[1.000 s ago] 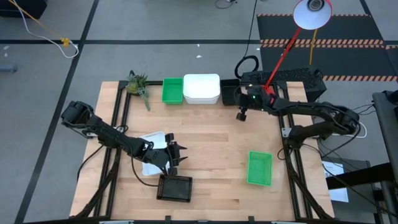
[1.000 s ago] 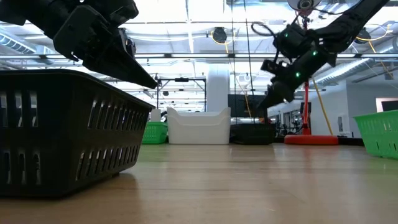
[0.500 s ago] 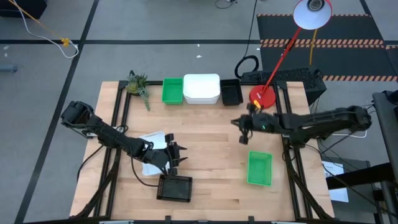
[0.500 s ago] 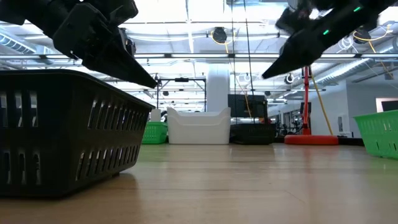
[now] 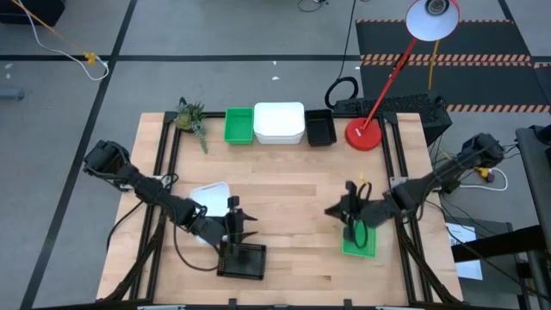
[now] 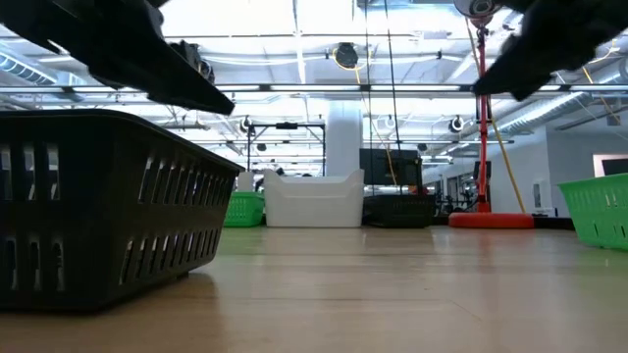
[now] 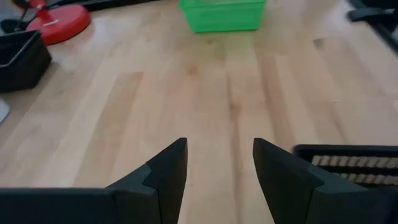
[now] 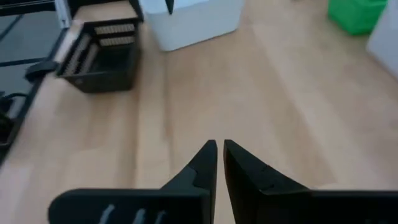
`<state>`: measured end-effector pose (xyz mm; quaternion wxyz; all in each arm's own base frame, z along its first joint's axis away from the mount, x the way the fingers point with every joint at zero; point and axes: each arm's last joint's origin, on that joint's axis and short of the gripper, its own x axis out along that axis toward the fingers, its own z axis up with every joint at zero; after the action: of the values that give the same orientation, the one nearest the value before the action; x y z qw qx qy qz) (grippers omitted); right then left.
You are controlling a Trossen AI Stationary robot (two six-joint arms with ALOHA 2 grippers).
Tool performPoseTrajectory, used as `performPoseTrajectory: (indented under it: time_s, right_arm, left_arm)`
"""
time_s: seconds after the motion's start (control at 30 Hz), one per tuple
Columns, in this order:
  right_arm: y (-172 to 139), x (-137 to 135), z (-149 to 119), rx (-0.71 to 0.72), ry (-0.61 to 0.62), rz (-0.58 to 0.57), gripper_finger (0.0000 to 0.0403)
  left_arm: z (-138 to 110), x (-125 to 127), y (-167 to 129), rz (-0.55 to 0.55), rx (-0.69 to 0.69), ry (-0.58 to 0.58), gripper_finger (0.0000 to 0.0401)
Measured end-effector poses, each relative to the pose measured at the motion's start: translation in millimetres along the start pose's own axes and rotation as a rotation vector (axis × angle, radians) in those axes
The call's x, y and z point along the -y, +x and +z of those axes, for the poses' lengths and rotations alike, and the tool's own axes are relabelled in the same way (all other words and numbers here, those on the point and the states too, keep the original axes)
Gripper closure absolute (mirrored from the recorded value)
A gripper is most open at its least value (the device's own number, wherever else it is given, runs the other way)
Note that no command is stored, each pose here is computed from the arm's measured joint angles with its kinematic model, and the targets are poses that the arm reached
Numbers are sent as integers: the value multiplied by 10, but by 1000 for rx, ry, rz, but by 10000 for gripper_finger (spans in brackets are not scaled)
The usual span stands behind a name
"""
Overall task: Stack baskets by color
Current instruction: Stack the bottom green bin on the top stacked green bins
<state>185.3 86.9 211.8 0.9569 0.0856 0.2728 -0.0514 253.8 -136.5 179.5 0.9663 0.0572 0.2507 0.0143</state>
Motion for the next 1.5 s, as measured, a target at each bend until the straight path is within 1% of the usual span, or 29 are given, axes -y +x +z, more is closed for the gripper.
performPoseTrajectory:
  time_s: [0.13, 0.27, 0.37, 0.47, 0.6, 0.73, 0.87, 1.03, 1.17, 1.4, 1.5]
  right_arm:
    - [-44, -180, 102, 29, 53, 34, 383]
    - [-42, -369, 239, 39, 24, 71, 383]
    - [-6, -495, 335, 23, -12, 79, 383]
    - [27, -603, 362, -72, -47, 71, 383]
    - [14, -730, 416, -206, -24, 7, 383]
    - [-9, -902, 420, -312, 6, -5, 382]
    - [-59, -1047, 333, -390, 44, -21, 367]
    - [-118, -1203, 127, -448, 84, -32, 328]
    - [-262, -1347, -57, -482, 107, -23, 304]
    - [-510, -1420, -376, -529, 142, -138, 277]
    - [-550, -1411, -500, -553, 103, -175, 275]
  left_arm:
    - [-26, 69, -47, 23, 1, 35, 215]
    - [-71, 95, -77, 61, -22, 59, 215]
    - [-78, 102, -87, 84, -19, 55, 215]
    - [-71, 118, -96, 81, -9, 49, 215]
    - [-74, 133, -105, 76, -7, 44, 215]
    - [-73, 132, -105, 79, -6, 26, 215]
    - [-76, 143, -111, 76, -4, 9, 215]
    - [-71, 189, -138, 58, 11, 8, 215]
    - [-42, 195, -138, 55, 36, 21, 215]
    - [11, 149, -106, 69, 70, 8, 215]
    - [23, 151, -106, 67, 79, 1, 215]
